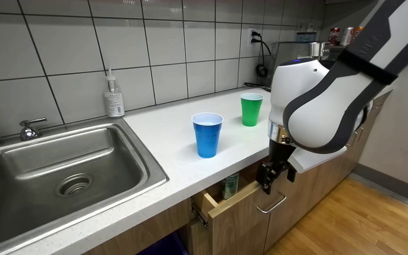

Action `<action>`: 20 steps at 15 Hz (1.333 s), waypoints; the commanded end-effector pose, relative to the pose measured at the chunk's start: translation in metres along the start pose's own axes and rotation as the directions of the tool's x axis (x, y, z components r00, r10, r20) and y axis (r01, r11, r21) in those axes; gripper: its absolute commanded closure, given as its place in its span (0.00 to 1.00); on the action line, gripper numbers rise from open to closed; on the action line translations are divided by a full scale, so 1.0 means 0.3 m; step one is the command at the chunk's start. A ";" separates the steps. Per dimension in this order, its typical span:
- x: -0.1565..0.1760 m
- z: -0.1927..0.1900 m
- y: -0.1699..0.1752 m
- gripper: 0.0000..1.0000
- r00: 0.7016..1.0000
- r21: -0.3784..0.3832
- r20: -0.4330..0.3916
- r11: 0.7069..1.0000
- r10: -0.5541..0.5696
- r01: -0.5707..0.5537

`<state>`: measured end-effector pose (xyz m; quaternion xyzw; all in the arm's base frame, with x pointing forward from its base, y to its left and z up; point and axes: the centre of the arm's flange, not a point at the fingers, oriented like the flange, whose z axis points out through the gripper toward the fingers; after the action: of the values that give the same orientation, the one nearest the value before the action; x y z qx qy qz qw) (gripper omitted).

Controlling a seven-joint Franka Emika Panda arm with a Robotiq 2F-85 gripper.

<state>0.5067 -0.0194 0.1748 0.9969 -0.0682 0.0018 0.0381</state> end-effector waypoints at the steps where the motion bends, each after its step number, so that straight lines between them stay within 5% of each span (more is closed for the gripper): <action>1: 0.083 -0.015 0.021 0.00 0.999 -0.003 -0.050 1.000 0.014 -0.015; 20: 0.045 -0.013 0.015 0.00 0.998 0.009 -0.061 1.000 -0.005 0.005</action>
<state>0.5158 -0.0202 0.1738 0.9970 -0.0668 0.0134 0.0380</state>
